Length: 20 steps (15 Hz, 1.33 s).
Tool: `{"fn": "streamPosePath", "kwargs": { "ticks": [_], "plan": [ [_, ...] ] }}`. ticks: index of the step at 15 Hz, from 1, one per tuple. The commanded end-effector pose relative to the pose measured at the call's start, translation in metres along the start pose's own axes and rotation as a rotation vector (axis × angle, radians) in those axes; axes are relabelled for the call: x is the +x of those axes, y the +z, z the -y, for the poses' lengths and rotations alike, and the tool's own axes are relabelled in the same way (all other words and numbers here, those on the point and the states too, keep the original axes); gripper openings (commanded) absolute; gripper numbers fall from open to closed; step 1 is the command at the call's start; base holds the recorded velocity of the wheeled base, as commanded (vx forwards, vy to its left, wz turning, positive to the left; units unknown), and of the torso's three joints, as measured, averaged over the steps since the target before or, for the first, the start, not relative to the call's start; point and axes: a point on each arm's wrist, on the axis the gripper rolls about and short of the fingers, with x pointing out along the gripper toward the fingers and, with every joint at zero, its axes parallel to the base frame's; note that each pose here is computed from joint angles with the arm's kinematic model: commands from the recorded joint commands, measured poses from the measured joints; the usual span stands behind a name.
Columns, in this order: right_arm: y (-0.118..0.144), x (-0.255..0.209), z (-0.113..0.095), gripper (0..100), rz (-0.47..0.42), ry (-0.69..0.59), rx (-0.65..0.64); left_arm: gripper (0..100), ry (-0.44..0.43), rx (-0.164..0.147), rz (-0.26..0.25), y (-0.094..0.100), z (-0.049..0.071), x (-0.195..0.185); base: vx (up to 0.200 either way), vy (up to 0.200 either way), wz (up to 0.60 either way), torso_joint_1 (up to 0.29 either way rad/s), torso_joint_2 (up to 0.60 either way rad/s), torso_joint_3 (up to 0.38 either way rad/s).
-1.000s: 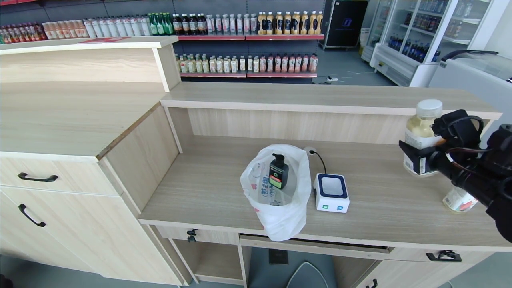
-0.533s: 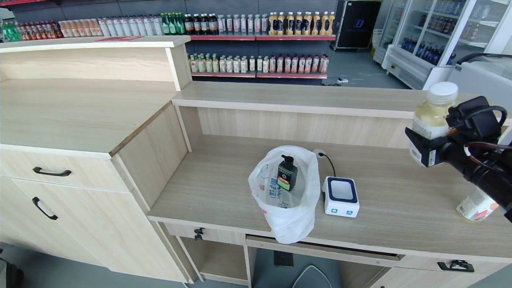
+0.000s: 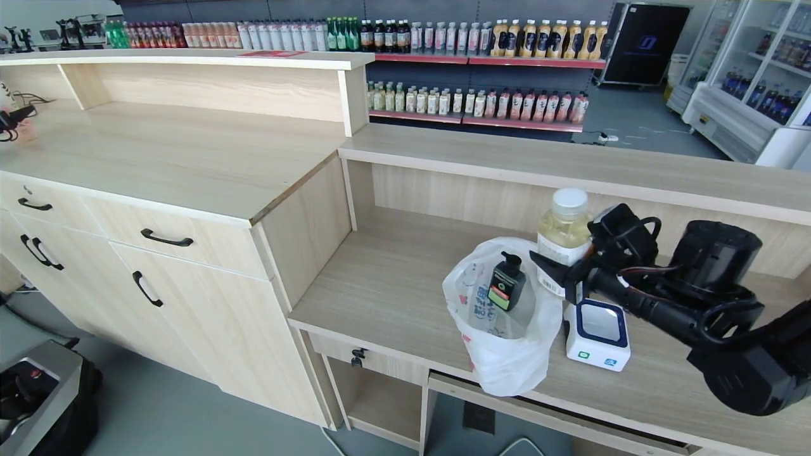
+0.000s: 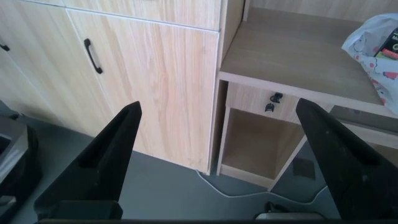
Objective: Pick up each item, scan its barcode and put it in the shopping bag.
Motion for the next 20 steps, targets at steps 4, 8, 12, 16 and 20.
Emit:
{"fn": "streamPosePath", "kwargs": {
  "ticks": [4, 8, 12, 16, 20],
  "plan": [
    [-0.072, 0.029, -0.032, 0, -0.143, 0.119, 0.137, 100, 0.0, 0.0, 0.001, 0.0, 0.0, 0.0, 0.0, 0.0, 0.0, 0.0, 0.0, 0.0],
    [-0.092, 0.039, -0.053, 0, -0.14, 0.153, 0.183, 100, 0.0, 0.0, 0.001, 0.0, 0.0, 0.0, 0.0, 0.0, 0.0, 0.0, 0.0, 0.0],
    [-0.103, 0.053, -0.065, 0, -0.114, 0.165, 0.245, 100, 0.0, 0.0, 0.001, 0.0, 0.0, 0.0, 0.0, 0.0, 0.0, 0.0, 0.0, 0.0],
    [-0.118, 0.062, -0.071, 0, -0.124, 0.173, 0.249, 100, 0.0, 0.0, 0.001, 0.0, 0.0, 0.0, 0.0, 0.0, 0.0, 0.0, 0.0, 0.0],
    [-0.131, 0.062, -0.08, 0, -0.157, 0.19, 0.255, 100, 0.0, 0.0, 0.001, 0.0, 0.0, 0.0, 0.0, 0.0, 0.0, 0.0, 0.0, 0.0]
  ]
}}
